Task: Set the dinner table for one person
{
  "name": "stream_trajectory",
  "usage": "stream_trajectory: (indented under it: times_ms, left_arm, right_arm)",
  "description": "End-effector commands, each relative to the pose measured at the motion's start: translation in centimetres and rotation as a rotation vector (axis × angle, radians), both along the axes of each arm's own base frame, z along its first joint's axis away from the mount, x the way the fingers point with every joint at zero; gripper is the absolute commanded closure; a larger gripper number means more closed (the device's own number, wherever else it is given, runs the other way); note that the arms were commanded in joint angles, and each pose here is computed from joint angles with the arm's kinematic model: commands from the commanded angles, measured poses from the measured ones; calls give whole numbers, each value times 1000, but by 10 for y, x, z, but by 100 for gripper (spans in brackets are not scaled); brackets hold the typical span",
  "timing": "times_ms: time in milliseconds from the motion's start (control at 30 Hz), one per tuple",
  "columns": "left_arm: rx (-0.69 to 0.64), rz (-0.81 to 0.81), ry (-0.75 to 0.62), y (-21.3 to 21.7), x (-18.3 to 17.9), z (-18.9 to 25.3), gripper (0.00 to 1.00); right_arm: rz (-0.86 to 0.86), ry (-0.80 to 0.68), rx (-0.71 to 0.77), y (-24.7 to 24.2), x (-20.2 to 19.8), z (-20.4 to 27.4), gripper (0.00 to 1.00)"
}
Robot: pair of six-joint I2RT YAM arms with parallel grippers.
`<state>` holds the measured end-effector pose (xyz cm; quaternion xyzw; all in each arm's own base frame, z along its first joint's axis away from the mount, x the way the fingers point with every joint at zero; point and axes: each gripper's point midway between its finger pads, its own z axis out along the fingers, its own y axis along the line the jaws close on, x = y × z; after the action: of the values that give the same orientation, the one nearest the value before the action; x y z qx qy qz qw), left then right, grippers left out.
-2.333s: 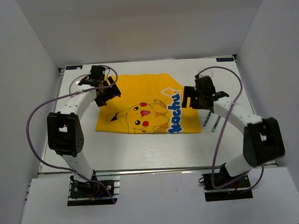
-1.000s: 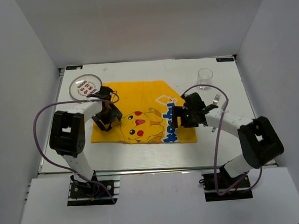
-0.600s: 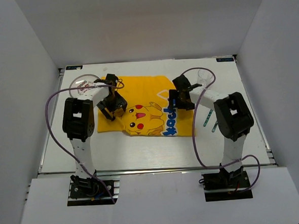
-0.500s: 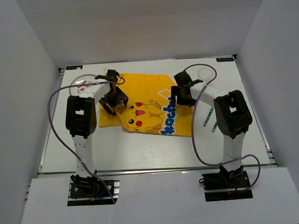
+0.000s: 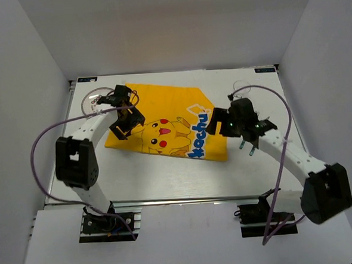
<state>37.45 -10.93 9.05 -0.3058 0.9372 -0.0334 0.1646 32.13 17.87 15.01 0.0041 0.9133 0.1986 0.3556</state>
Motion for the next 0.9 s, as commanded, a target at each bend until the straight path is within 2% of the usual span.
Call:
stream_trajectory:
  times_ms: [0, 33, 67, 167, 300, 500, 667, 867]
  left_arm:
    - [-30, 70, -42, 10, -48, 10, 2]
    - [-45, 121, -44, 14, -56, 7, 2]
    - [-49, 155, -48, 22, -70, 4, 2]
    - [-14, 245, -74, 34, -75, 3, 2]
    - [43, 343, -96, 51, -71, -9, 2]
    - [124, 496, -31, 74, -76, -48, 2]
    - [212, 593, -99, 105, -66, -49, 4]
    - [219, 640, -116, 120, -50, -56, 10]
  right_arm:
    - [41, 104, 216, 18, -57, -22, 11]
    - [-29, 184, 259, 13, -78, -48, 11]
    - [-57, 106, 335, 12, -78, -29, 11]
    - [-159, 109, 425, 5, -92, -40, 11]
    - [-178, 104, 412, 3, -92, -40, 11]
    - [-149, 69, 418, 6, -90, -26, 11]
    - [-109, 65, 421, 10, -92, -22, 11]
    - [-92, 64, 441, 13, -94, -22, 11]
